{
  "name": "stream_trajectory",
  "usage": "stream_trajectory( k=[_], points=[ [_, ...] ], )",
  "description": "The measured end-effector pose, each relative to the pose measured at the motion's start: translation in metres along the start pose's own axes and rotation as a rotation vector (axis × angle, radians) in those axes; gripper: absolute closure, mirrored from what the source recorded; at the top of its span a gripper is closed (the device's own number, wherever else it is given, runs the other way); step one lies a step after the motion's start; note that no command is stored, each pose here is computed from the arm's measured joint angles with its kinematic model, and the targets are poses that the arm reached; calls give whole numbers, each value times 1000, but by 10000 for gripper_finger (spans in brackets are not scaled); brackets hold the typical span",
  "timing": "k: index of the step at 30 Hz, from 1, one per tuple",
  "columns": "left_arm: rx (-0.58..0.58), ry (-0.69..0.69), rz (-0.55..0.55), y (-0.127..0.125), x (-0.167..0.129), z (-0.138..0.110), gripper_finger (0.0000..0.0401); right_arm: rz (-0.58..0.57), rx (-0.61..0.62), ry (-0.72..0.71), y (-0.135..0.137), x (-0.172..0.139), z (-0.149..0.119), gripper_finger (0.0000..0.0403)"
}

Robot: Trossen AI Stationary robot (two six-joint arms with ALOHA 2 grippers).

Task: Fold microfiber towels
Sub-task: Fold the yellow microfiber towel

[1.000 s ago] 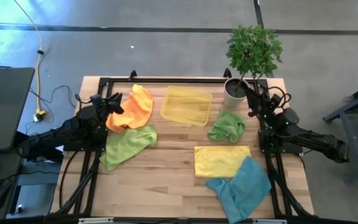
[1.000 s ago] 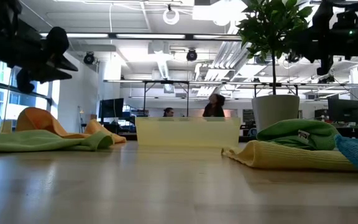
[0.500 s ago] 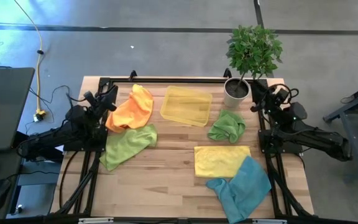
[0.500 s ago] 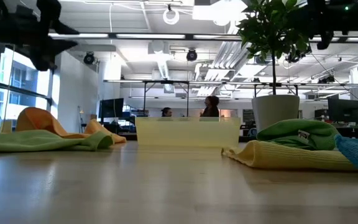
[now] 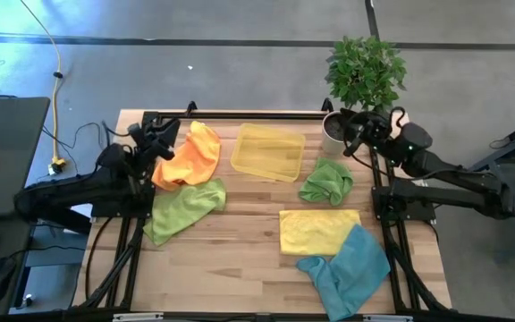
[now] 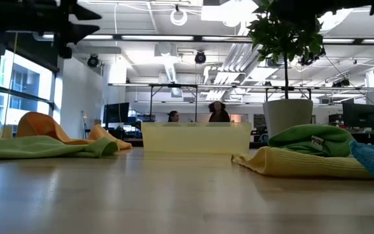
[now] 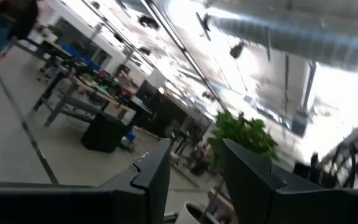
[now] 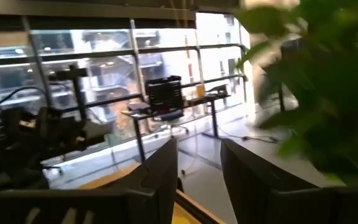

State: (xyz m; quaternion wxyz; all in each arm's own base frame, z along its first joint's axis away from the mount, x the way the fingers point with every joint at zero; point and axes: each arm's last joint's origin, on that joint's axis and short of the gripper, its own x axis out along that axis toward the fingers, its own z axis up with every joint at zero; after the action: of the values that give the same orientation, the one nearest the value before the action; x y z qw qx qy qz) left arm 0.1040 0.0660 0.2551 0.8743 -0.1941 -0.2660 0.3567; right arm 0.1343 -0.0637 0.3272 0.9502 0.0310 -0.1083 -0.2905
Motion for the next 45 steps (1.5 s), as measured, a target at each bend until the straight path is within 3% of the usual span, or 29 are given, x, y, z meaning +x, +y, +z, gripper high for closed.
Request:
stream_trajectory(
  k=[4, 10, 24, 39, 45],
  points=[
    [67, 50, -56, -15, 22, 7, 268, 33, 23, 43, 4, 13, 5, 290],
    [77, 164, -165, -34, 54, 5, 268, 84, 140, 193, 11, 32, -16, 290],
    [65, 439, -338, -59, 107, -37, 268, 138, 125, 302, 58, 44, -47, 290],
    [-3, 699, -514, -94, 120, -95, 268, 256, 198, 462, 115, 27, -78, 319],
    [-14, 761, -577, -116, 111, -112, 268, 324, 138, 558, 129, 18, -69, 320]
  ],
)
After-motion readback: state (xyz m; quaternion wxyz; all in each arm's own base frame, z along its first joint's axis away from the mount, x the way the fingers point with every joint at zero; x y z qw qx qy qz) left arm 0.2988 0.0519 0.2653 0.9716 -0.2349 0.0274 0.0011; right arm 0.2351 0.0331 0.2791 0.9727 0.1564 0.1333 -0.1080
